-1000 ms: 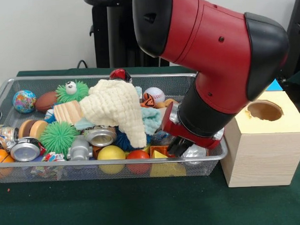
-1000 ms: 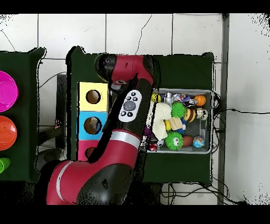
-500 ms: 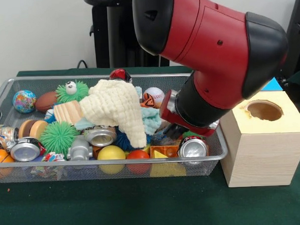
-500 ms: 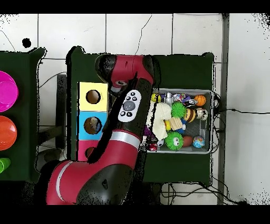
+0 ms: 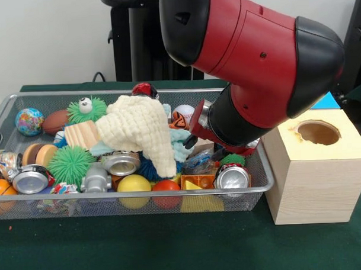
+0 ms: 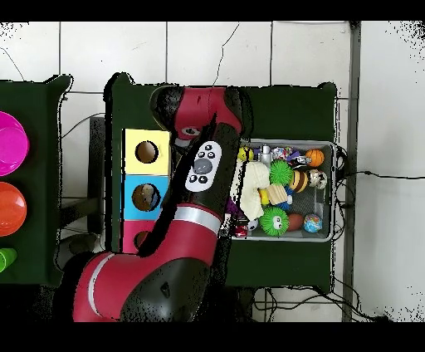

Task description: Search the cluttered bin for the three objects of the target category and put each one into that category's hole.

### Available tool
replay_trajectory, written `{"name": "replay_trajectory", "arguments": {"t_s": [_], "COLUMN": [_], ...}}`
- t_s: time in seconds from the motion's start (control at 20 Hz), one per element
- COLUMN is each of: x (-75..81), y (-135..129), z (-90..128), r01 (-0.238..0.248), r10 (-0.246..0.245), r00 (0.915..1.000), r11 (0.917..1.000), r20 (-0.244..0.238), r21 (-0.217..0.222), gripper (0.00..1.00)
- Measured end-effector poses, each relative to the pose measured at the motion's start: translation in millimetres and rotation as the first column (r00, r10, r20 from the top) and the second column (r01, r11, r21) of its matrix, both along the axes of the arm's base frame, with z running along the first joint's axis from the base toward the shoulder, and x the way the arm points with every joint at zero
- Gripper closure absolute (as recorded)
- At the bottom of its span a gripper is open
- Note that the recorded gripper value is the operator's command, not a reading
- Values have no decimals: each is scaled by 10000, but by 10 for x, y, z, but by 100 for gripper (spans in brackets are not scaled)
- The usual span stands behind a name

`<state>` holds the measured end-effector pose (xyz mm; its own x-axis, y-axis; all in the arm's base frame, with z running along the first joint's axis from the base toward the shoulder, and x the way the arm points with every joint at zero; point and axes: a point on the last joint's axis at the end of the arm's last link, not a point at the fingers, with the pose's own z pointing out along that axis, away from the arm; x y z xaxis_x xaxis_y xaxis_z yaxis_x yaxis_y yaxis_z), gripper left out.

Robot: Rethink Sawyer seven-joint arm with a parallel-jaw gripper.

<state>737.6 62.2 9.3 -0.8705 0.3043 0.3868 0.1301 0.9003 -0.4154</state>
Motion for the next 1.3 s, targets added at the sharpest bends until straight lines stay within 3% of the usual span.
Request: {"name": "replay_trajectory", "arguments": {"t_s": [0.7,1.1,1.3], "x": [-194,-242,-240], "y": [74,96,46], "z": [27,-139,-232], "r01": [545,535,429], "r10": [-528,-543,-485], "r00": [9983,9985,9977], "r11": [9954,9921,9925], "r20": [-239,41,468], "r21": [785,1132,1140], "gripper": [0,0,0]}}
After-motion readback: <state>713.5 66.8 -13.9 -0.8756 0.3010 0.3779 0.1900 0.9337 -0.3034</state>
